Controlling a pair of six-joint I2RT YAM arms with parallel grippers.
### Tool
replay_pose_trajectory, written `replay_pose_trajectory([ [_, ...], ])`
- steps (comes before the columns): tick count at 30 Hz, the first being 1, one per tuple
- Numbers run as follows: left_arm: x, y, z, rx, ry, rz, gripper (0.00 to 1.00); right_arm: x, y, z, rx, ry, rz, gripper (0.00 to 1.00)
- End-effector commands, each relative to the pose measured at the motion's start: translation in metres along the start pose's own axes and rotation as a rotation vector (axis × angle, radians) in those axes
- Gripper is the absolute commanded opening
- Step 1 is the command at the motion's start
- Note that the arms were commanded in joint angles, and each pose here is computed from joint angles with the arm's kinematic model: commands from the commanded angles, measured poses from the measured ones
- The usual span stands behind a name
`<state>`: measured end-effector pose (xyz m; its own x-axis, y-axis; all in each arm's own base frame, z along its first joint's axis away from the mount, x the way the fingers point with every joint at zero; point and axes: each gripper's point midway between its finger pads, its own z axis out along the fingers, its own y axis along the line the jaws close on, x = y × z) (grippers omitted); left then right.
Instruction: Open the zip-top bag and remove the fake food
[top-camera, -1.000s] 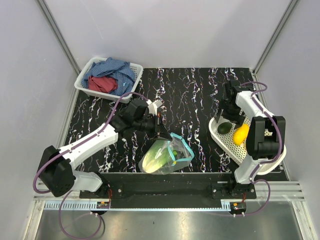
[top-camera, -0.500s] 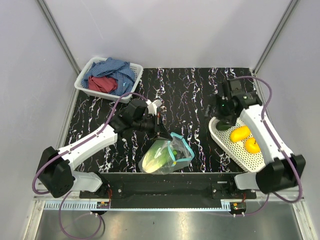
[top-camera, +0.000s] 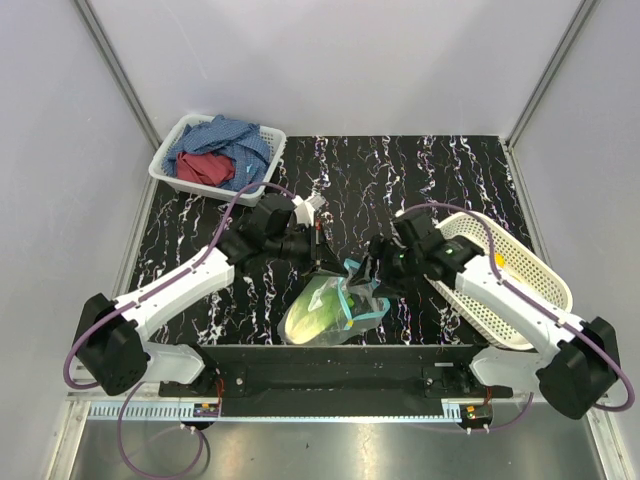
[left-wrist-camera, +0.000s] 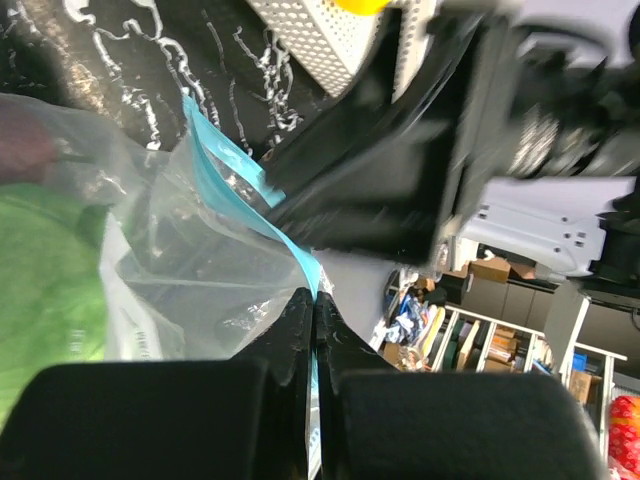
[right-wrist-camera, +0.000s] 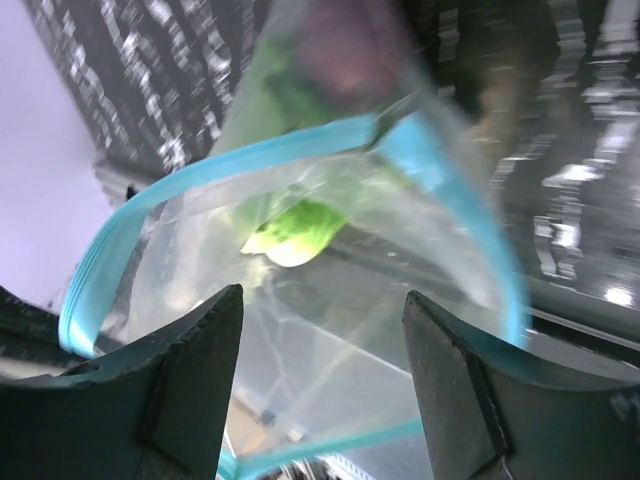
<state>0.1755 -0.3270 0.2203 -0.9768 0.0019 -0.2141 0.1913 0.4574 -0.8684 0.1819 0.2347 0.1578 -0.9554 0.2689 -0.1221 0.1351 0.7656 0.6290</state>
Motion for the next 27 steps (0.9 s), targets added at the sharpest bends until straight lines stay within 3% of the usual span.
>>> replay_pose_trajectory([
  [1, -0.017, -0.043, -0.010, 0.111, -0.041, 0.058, 0.00, 0.009, 0.042, 0.019, -0.143, 0.031, -0.003, 0.74],
  [14, -0.021, -0.059, -0.013, 0.159, -0.063, 0.028, 0.00, 0.001, 0.038, 0.067, -0.227, -0.022, -0.010, 0.92],
  [19, -0.016, -0.059, -0.006, 0.157, -0.049, 0.020, 0.00, 0.010, 0.032, 0.085, -0.233, 0.036, -0.005, 0.99],
  [27, -0.007, -0.054, 0.002, 0.140, -0.034, 0.009, 0.00, 0.018, 0.033, 0.110, -0.281, 0.104, -0.057, 1.00],
])
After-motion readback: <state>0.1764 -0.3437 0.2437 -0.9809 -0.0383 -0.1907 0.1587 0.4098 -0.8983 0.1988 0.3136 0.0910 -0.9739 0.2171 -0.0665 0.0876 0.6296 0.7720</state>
